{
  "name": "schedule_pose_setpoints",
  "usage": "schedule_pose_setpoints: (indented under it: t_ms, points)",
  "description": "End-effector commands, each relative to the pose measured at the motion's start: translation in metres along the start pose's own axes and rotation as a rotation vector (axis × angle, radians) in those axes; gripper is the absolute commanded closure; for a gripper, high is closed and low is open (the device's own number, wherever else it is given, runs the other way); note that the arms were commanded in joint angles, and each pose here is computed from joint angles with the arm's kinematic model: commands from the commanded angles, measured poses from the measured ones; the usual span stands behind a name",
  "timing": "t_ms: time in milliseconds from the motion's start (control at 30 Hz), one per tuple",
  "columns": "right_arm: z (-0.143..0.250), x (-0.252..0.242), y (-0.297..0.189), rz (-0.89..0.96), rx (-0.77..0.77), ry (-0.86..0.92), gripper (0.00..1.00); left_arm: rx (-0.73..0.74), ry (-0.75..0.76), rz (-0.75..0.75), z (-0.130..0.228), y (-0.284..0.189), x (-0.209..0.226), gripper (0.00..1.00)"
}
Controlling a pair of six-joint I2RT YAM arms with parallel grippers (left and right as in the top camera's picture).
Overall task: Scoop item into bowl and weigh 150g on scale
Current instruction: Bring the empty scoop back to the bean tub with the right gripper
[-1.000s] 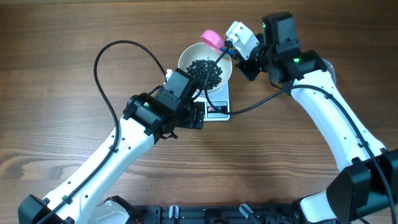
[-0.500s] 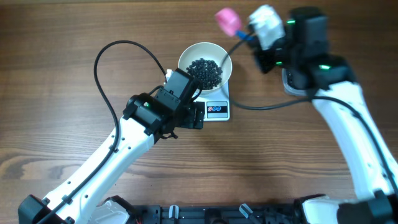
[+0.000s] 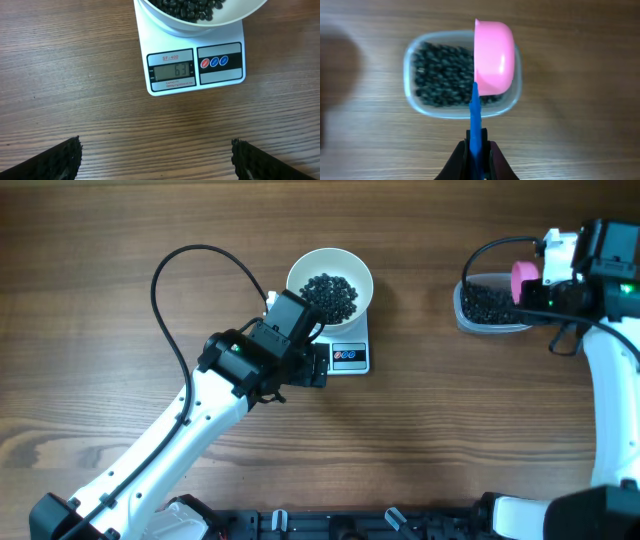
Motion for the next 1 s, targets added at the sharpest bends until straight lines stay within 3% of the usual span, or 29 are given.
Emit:
schedule_pose_setpoints:
  t_ms: [0, 267, 400, 533, 733, 967]
  points:
    - [0.003, -0.008, 0.018, 0.056, 0.043, 0.014, 0.96, -0.013, -0.013, -0.007, 0.0, -0.002, 0.002, 0.0]
    - [0.02, -0.003, 0.061, 0.028, 0.185, 0.005, 0.96, -0.013, -0.013, -0.007, 0.0, -0.002, 0.002, 0.0]
    - [0.021, 0.028, 0.076, -0.174, 0.201, 0.023, 0.96, -0.013, -0.013, -0.007, 0.0, -0.002, 0.002, 0.0]
    - [0.02, 0.048, 0.071, -0.317, 0.178, -0.043, 0.96, -0.013, -0.013, -0.007, 0.0, -0.002, 0.002, 0.0]
    - [0.033, 0.05, 0.068, -0.34, 0.223, -0.128, 0.96, -0.013, -0.013, -0.007, 0.0, -0.002, 0.002, 0.0]
    - [0.032, 0.04, 0.062, -0.418, 0.182, -0.077, 0.95, -0.013, -0.012, -0.007, 0.0, -0.002, 0.002, 0.0]
Point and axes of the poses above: each gripper's point midway between its finger pads, its own y axis out along the fingers, its own x axis along the line the jaws close on, z = x × y, the point moved 2 cm from there along -y, back along the fingers
